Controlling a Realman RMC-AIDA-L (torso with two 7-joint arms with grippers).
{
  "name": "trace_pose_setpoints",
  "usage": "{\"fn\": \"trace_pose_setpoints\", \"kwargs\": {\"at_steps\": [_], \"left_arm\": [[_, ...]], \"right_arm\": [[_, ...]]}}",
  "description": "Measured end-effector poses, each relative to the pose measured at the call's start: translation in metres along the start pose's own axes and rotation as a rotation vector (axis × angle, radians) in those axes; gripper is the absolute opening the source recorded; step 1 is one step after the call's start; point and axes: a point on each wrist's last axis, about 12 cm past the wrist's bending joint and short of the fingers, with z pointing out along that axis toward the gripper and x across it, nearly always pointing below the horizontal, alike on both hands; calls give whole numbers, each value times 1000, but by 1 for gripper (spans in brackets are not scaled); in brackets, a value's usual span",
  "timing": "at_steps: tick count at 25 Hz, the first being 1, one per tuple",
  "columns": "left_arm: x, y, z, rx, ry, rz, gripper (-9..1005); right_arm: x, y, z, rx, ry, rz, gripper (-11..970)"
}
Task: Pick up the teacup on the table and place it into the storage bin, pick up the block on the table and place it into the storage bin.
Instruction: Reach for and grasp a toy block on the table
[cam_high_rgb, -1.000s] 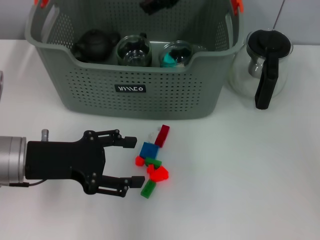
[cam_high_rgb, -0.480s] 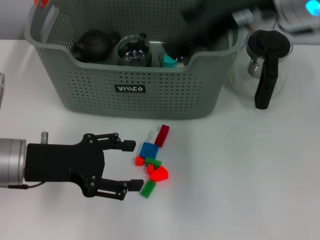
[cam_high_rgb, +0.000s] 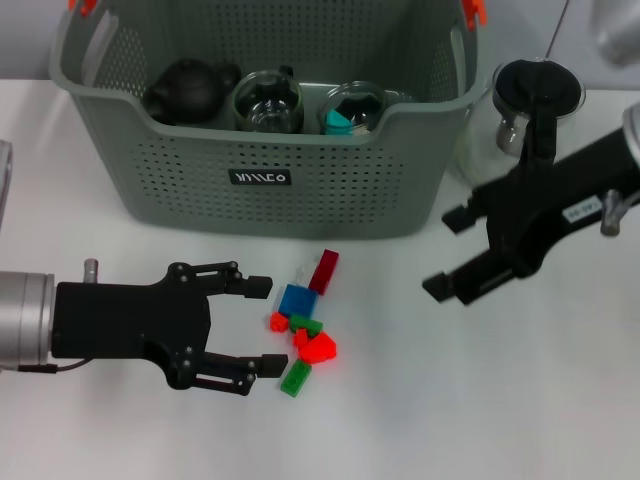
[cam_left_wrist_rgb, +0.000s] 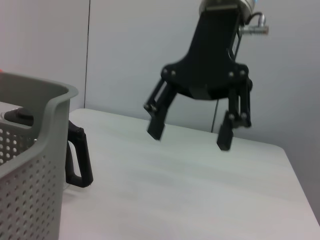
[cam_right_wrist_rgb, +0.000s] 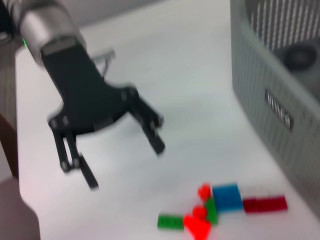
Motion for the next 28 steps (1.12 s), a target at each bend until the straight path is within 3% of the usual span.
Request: {"fn": "trace_pose_setpoints", "kwargs": {"at_steps": [17,28], "left_arm": [[1,0,0,3,22,5,874],[0,1,-1,1,24,12,874]], "right_arm": [[-2,-11,61,-84,112,0,927],[-9,-21,92,-36,128,1,928]]}}
